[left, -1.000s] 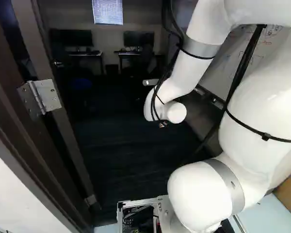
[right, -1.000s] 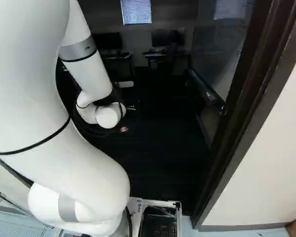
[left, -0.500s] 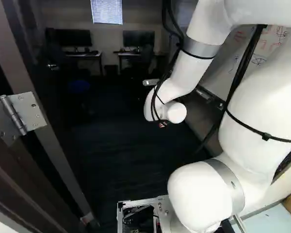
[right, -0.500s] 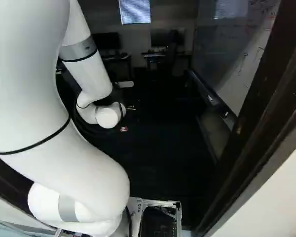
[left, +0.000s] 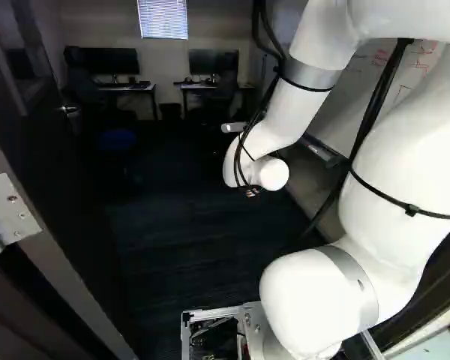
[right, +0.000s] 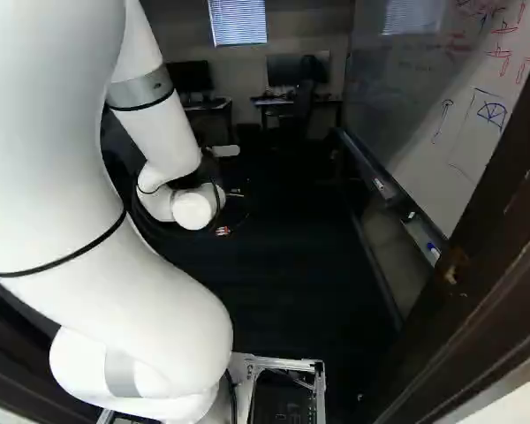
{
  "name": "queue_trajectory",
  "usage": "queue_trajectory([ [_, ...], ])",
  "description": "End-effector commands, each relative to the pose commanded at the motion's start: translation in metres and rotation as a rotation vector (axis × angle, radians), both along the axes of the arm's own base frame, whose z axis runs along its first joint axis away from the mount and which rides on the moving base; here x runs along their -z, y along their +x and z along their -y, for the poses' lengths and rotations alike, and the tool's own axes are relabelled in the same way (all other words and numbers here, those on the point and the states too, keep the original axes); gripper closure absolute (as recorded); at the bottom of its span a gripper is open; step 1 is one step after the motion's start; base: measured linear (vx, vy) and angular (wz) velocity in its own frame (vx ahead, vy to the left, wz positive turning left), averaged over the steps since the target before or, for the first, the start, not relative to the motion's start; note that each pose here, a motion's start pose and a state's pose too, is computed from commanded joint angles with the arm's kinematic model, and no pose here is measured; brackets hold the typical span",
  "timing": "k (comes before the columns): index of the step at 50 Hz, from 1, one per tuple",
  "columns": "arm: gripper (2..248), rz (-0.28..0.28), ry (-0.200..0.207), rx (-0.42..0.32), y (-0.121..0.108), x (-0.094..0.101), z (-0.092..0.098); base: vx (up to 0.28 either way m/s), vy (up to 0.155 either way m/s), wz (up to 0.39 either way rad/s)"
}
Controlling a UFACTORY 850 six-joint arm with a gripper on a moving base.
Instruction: Open the door and move inside
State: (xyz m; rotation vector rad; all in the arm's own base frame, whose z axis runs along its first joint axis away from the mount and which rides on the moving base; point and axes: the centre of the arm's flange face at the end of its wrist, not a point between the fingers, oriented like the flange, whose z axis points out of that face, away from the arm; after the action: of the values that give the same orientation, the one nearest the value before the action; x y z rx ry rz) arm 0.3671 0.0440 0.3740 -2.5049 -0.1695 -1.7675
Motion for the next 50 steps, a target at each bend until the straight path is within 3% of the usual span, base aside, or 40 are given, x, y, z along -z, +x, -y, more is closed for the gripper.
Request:
queue_trajectory([
  [50, 3, 0.0, 0.0, 0.0, 0.0, 0.0, 0.0, 0.184, 0.005, -0.011],
])
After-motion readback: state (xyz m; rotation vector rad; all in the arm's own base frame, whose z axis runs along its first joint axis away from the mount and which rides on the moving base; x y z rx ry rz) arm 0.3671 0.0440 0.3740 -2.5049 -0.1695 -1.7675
